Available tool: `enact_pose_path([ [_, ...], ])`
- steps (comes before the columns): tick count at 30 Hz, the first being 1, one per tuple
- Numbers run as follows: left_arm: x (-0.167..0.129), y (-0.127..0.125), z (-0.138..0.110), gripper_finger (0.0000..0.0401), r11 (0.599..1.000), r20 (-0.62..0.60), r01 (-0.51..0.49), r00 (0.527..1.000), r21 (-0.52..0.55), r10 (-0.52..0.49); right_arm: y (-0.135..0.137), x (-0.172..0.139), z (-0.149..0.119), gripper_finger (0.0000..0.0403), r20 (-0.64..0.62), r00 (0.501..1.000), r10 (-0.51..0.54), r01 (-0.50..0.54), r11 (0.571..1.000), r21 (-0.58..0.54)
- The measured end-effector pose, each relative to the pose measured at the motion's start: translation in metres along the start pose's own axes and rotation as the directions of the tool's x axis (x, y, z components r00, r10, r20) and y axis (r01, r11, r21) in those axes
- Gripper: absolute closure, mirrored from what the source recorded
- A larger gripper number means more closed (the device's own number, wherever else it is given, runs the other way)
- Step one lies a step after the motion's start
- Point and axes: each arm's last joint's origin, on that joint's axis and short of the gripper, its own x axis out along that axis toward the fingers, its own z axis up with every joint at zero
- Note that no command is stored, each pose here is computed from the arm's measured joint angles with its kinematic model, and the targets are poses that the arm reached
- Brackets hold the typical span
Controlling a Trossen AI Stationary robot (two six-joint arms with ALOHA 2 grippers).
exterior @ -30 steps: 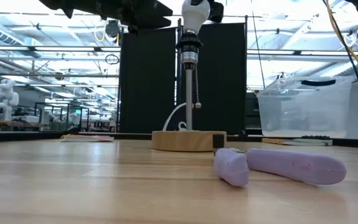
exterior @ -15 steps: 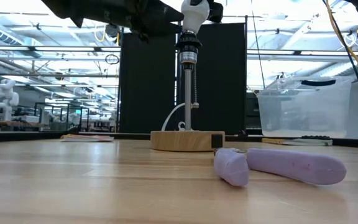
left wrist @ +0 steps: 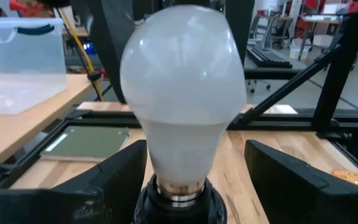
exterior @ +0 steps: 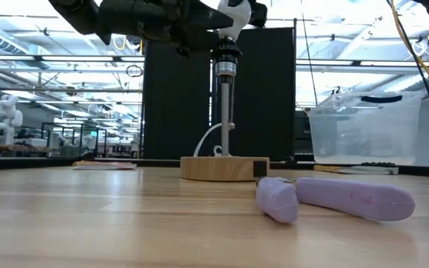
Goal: Screw lightbulb
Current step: Insert the lightbulb on the lamp
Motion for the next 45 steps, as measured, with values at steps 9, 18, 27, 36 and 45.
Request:
enact_pose_path([
  [9,0.007,0.002,-0.008,0.014,0.999,0.005,-0.037,0.999,-0.005,0.037,0.0,0.0,0.0,0.0172,0.002,1.0,0.0,0.0,1.0,0.0],
  [18,0.008,0.002,-0.008,0.025,0.999,0.017,-0.051,0.999,0.016,0.05,0.0,0.0,0.0,0.0172,0.002,1.0,0.001,-0.001,1.0,0.003],
  [27,0.008,0.002,-0.008,0.0263,0.998,0.011,-0.053,0.999,0.018,0.053,0.006,0.001,-0.001,0.017,0.0,1.0,-0.005,0.005,0.999,-0.044],
  [36,0.008,0.002,-0.008,0.0258,0.999,0.007,-0.052,0.999,0.01,0.052,0.012,0.002,-0.002,0.0113,-0.006,1.0,-0.022,0.021,0.99,-0.137],
  [45,0.008,0.002,-0.008,0.0257,0.999,0.007,-0.052,0.999,0.011,0.052,0.015,-0.006,-0.004,0.0081,0.012,1.0,-0.013,0.014,0.986,-0.167],
])
